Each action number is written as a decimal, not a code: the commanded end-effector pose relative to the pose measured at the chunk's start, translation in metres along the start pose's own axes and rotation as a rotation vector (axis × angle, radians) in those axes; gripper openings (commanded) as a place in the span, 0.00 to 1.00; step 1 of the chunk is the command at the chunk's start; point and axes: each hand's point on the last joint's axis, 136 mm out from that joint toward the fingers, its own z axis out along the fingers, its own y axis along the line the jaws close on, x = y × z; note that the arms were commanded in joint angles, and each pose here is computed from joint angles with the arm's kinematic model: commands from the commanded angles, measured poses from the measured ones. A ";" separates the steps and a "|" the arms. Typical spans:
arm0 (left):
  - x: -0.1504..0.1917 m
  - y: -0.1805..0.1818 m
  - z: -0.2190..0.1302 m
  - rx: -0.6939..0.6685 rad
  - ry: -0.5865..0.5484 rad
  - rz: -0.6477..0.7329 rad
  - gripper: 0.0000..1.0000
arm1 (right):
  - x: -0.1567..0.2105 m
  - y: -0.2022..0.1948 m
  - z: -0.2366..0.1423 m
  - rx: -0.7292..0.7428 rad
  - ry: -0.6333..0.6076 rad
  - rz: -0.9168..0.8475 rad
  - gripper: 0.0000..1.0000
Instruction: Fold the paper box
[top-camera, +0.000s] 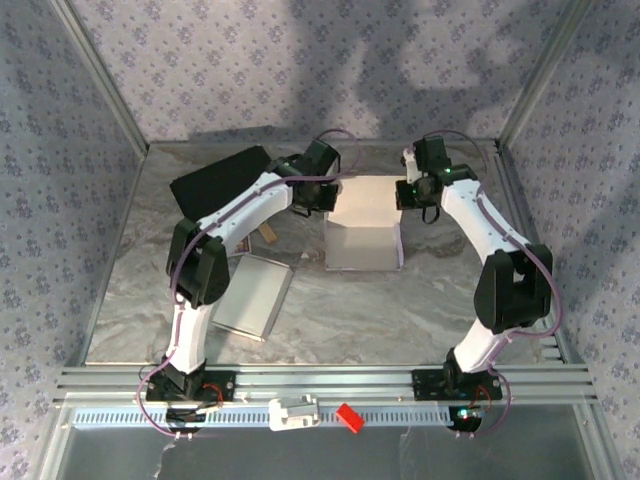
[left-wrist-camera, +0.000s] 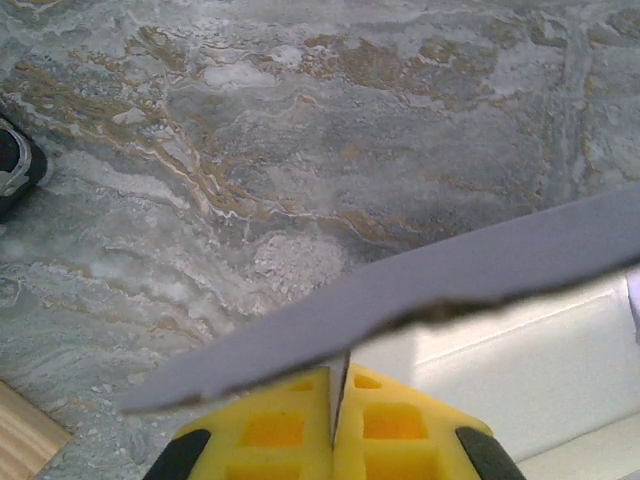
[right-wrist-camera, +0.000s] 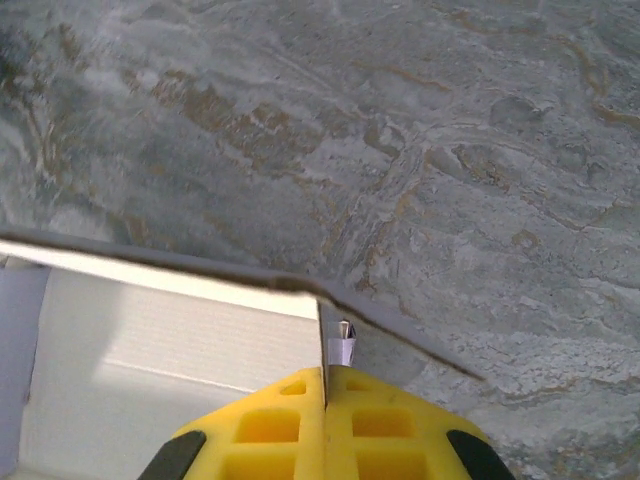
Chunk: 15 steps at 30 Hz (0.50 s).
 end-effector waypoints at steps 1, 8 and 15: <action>-0.015 -0.006 -0.003 0.015 -0.033 -0.043 0.00 | -0.018 0.007 0.002 0.068 -0.108 0.116 0.00; -0.032 0.004 0.007 0.022 -0.079 -0.045 0.00 | -0.026 0.017 0.010 0.097 -0.173 0.082 0.00; -0.042 -0.002 0.016 0.084 -0.158 -0.041 0.00 | -0.018 0.018 0.021 0.063 -0.223 0.089 0.00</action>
